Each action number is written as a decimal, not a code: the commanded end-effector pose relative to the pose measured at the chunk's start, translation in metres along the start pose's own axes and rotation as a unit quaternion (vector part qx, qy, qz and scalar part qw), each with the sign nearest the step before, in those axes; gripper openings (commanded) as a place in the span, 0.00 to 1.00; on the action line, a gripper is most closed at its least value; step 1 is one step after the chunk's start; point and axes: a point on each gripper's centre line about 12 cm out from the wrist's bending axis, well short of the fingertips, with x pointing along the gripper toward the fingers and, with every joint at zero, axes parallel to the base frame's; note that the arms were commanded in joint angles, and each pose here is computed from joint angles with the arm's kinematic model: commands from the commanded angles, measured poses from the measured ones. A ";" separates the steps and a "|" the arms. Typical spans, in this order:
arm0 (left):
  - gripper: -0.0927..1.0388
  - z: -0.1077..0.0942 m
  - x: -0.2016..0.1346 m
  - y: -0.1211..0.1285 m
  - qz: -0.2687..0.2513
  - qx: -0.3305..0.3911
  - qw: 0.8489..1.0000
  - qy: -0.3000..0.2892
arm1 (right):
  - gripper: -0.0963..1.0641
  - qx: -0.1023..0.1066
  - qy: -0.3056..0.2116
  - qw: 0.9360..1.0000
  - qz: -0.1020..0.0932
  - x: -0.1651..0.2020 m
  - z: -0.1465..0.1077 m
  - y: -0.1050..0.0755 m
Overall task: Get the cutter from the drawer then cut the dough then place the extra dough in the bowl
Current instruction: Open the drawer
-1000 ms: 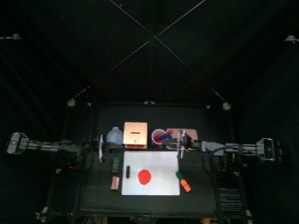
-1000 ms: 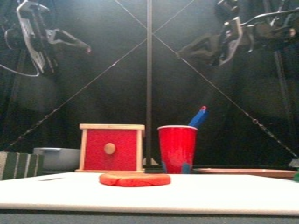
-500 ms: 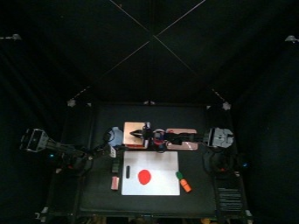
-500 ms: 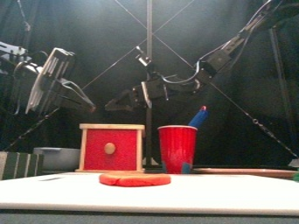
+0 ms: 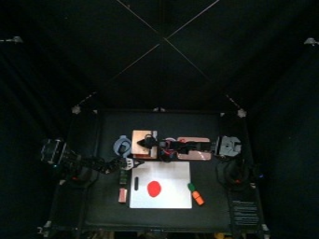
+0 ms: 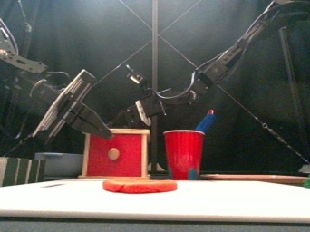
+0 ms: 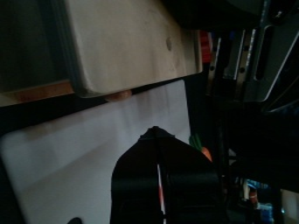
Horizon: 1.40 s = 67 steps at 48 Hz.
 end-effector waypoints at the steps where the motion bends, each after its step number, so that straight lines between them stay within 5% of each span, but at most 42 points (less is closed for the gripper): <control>1: 0.42 0.002 0.003 -0.008 -0.009 -0.017 1.000 -0.009 | 0.12 -0.005 0.013 1.000 0.007 -0.002 -0.005 0.007; 9: 0.76 0.005 0.003 -0.003 0.014 -0.079 0.996 -0.029 | 0.12 -0.007 0.012 1.000 0.010 -0.001 -0.002 0.010; 13: 0.83 0.006 0.007 -0.002 0.021 -0.096 0.995 -0.033 | 0.12 -0.007 0.011 1.000 0.011 -0.001 -0.001 0.011; 34: 0.82 0.029 0.032 0.009 0.047 -0.126 0.987 -0.090 | 0.12 -0.006 0.010 1.000 0.016 0.000 0.000 0.017; 49: 0.81 0.025 0.047 0.008 0.052 -0.105 0.989 -0.090 | 0.12 0.001 0.010 1.000 0.014 0.000 0.001 0.019; 60: 0.56 0.026 0.041 0.015 0.062 -0.096 0.989 -0.091 | 0.12 0.001 0.008 1.000 0.016 0.000 0.002 0.021; 67: 0.53 0.023 0.040 0.016 0.066 -0.095 0.990 -0.083 | 0.12 0.001 0.011 1.000 0.017 0.001 0.000 0.021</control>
